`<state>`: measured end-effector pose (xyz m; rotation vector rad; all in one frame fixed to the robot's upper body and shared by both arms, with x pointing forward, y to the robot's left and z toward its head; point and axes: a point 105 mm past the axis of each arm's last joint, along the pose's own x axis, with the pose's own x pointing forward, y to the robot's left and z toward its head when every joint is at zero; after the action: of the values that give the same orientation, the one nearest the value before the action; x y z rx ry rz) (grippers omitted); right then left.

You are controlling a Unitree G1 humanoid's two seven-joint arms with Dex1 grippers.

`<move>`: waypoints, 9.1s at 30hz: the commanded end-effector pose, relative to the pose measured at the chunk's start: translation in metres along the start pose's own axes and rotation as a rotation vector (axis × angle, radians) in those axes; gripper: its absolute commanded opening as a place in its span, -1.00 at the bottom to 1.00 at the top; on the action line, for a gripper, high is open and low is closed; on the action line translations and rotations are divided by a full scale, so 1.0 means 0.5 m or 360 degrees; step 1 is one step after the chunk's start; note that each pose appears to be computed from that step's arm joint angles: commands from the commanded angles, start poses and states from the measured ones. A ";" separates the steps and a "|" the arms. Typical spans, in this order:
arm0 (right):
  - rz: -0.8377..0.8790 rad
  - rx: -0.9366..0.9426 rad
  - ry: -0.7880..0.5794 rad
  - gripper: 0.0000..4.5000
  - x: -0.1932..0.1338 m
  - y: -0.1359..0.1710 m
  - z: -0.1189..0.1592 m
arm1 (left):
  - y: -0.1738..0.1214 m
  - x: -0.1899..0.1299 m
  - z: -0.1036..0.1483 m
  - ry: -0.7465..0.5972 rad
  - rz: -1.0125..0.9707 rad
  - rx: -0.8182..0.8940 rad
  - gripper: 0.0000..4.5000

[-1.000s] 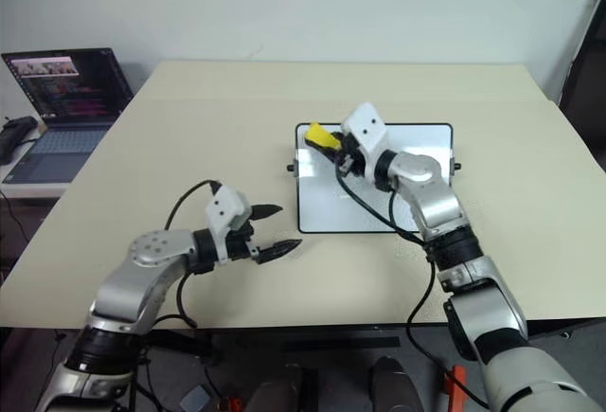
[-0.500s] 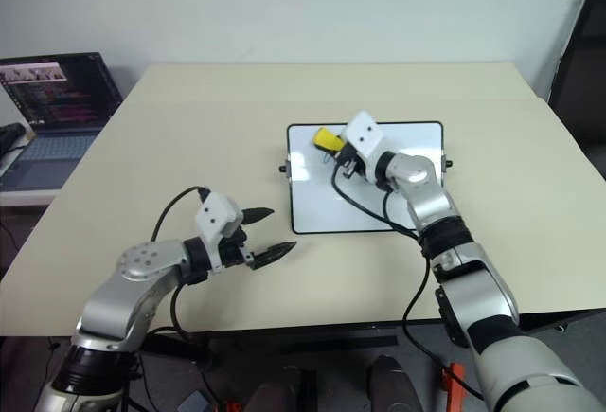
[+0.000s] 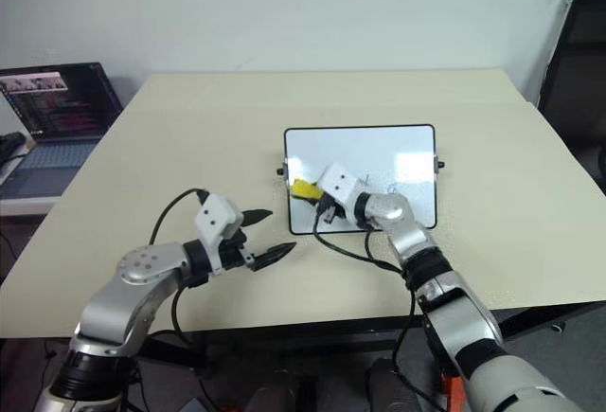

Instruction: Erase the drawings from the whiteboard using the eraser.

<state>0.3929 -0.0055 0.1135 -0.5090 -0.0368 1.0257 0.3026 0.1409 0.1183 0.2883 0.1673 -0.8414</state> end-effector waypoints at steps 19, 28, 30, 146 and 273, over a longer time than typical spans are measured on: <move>-0.0645 -0.0128 0.0109 -0.50 -0.064 -0.179 0.006 | 0.005 0.020 0.035 -0.0059 -0.0033 0.0092 1.00; -0.0553 -0.0134 0.0096 -0.51 -0.052 -0.155 0.003 | 0.005 0.022 0.035 -0.0065 -0.0043 0.0093 1.00; -0.0432 -0.0132 0.0100 -0.51 -0.042 -0.128 -0.003 | 0.004 0.023 0.036 -0.0071 -0.0043 0.0092 1.00; 0.0070 0.0187 -0.0109 -0.51 -0.225 -0.027 0.028 | 0.037 0.027 0.111 -0.0169 -0.0190 0.0263 1.00; -0.0737 -0.0019 0.0247 -0.52 -0.484 -0.221 -0.087 | 0.021 0.039 0.114 -0.0119 -0.0364 0.0273 1.00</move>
<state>0.3632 -0.2743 0.1171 -0.6242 0.1543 0.5428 0.3246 0.1188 0.1537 0.3849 0.1211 -1.0832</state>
